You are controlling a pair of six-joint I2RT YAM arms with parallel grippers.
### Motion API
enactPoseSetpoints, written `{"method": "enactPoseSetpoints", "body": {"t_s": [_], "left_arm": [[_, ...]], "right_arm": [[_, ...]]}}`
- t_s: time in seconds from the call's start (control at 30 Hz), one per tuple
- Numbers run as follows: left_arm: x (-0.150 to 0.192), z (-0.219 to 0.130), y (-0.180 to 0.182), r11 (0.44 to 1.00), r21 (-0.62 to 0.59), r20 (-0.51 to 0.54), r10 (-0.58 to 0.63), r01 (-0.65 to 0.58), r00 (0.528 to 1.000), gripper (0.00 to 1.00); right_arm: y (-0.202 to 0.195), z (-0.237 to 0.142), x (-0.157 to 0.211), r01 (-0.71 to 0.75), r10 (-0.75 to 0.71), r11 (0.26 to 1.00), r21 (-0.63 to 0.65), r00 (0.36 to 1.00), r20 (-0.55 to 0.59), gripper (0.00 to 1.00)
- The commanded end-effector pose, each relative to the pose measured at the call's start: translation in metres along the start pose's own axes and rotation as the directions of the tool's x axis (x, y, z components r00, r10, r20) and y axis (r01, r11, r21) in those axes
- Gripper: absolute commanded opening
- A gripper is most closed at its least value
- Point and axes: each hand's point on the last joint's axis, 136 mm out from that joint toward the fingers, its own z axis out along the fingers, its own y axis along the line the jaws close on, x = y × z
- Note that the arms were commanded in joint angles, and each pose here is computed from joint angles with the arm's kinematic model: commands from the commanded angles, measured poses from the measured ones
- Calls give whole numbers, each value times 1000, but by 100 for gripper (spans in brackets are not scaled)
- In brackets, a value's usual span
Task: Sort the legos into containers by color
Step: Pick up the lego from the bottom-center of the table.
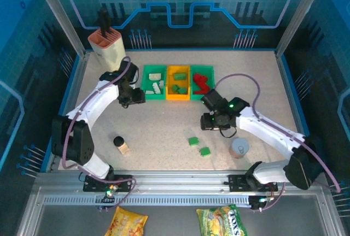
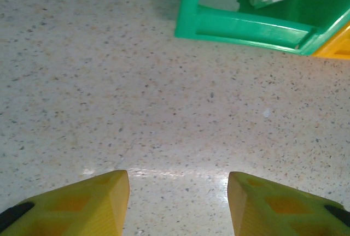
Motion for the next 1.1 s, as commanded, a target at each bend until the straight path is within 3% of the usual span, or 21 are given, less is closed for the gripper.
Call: {"method": "enactPoseSetpoints", "body": {"t_s": [0.0, 0.6, 1.07], "left_arm": [[7, -10, 13, 1000, 24, 0, 20, -20, 1000, 52], [3, -12, 25, 993, 65, 81, 96, -102, 992, 55], [9, 1, 20, 990, 105, 50, 94, -99, 994, 55]], "right_arm": [[17, 17, 11, -7, 7, 1000, 21, 999, -46, 53], [52, 73, 42, 108, -95, 993, 45, 970, -225, 60], [52, 92, 56, 137, -113, 988, 73, 957, -269, 58]]}}
